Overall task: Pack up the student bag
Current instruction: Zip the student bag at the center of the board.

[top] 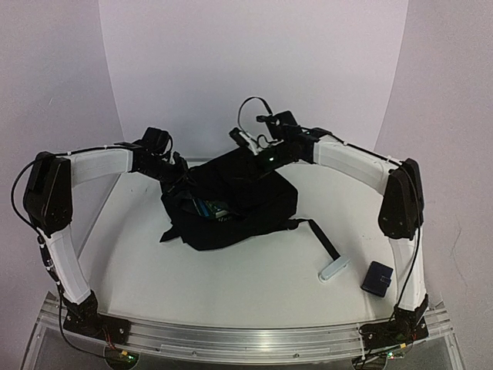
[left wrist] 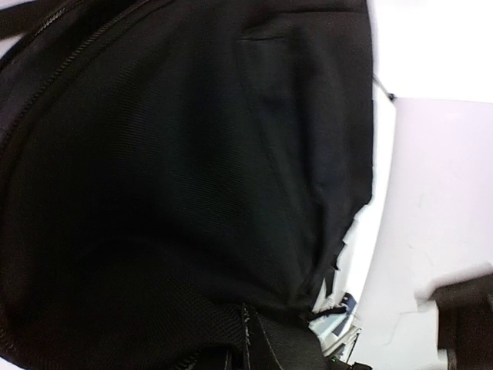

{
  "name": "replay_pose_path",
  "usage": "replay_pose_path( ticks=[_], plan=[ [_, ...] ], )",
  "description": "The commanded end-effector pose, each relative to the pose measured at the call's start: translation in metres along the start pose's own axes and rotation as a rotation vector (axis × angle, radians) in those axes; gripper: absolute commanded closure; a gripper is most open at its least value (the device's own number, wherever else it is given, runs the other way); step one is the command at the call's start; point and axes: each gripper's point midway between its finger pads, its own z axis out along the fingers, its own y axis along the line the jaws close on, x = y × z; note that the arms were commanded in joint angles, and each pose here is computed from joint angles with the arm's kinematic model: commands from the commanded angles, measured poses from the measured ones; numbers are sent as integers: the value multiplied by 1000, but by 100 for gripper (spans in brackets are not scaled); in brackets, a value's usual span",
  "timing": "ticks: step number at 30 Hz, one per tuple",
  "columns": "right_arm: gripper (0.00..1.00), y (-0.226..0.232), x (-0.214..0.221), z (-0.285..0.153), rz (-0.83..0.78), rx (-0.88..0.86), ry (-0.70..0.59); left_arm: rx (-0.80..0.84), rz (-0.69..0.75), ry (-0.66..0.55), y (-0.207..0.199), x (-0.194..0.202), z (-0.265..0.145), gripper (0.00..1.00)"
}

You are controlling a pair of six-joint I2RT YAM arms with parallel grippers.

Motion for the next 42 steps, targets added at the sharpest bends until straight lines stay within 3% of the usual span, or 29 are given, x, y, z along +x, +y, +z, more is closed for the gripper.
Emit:
replay_pose_path(
  ticks=[1,8,14,17,20,27,35,42],
  plan=[
    [38,27,17,60,-25,-57,55,-22,-33,-5,17,-6,14,100],
    [44,9,50,115,22,-22,97,-18,-50,31,23,6,15,91],
    [63,-2,66,126,31,8,124,-84,-70,1,33,21,-17,54],
    [73,3,61,121,34,-6,113,-142,-87,-34,45,30,-37,48],
    [77,10,53,114,59,-25,98,-178,-116,-75,57,38,-53,45],
    [77,13,44,104,72,-18,80,-268,-169,-118,79,41,-60,36],
    [73,13,30,90,65,-16,48,-310,-188,-72,76,17,-25,29],
    [62,31,11,77,50,-72,11,-354,-210,-15,82,14,-2,27]
  ],
)
